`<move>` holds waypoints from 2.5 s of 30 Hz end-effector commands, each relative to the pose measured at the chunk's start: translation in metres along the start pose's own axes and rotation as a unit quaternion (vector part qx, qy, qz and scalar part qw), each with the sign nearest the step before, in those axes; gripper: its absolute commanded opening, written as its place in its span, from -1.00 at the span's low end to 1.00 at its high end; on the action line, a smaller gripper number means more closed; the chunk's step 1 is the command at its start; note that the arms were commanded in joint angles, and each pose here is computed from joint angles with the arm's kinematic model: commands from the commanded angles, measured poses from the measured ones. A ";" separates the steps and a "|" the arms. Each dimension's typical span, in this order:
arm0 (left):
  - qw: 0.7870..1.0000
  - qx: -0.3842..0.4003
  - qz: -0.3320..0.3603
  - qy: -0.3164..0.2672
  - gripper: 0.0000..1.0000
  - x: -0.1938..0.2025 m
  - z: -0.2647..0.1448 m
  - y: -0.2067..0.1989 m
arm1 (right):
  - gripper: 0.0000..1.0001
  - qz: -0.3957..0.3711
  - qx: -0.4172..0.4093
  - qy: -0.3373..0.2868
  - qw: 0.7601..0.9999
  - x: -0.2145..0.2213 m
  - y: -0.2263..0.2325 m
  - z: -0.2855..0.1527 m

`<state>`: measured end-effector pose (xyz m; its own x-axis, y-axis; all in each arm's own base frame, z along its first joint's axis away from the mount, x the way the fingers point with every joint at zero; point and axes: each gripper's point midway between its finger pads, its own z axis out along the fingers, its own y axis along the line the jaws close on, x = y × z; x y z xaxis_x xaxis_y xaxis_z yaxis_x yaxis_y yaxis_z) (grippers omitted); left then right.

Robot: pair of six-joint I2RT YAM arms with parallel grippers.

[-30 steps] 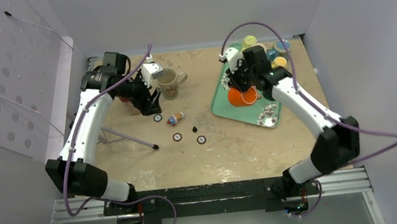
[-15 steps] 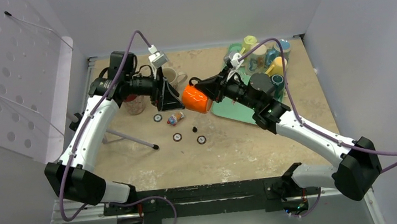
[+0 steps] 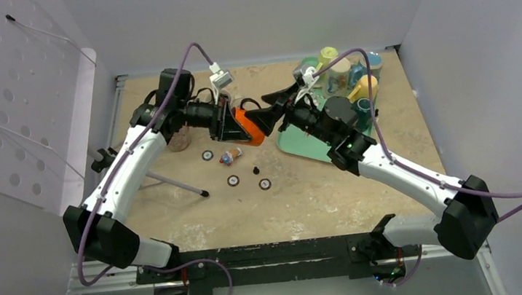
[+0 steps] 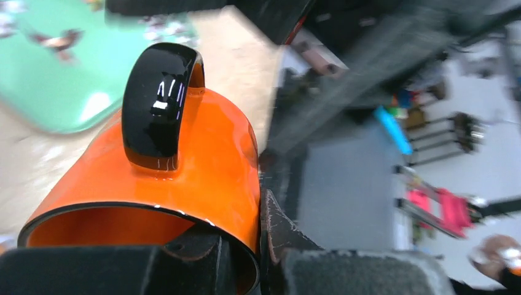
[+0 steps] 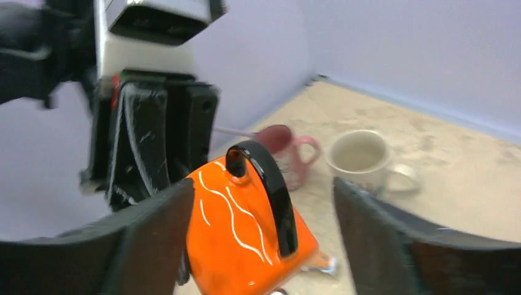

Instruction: Turn the mug right side up

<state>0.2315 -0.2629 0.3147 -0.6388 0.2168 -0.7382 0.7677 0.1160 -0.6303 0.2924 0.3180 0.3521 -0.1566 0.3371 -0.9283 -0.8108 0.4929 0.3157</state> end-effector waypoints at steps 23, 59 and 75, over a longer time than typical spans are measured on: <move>0.824 -0.383 0.216 0.357 -1.00 0.039 0.056 0.248 | 0.97 -0.042 0.625 -0.047 0.778 -0.061 -0.231 -0.227; 0.893 -0.246 0.280 0.252 0.28 0.026 0.012 0.112 | 0.97 -0.248 0.516 0.429 0.699 0.016 -0.341 -0.174; 0.912 -0.235 0.255 0.218 0.28 0.060 -0.012 0.094 | 0.64 -0.294 0.353 0.621 0.635 0.093 -0.369 -0.183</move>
<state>0.2612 -0.2182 0.2020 -0.2235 0.7462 -0.6271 0.9574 0.2889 0.0026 0.4624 0.0179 0.1037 -0.6710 -0.6968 -0.2535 -0.4919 0.6741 -0.5510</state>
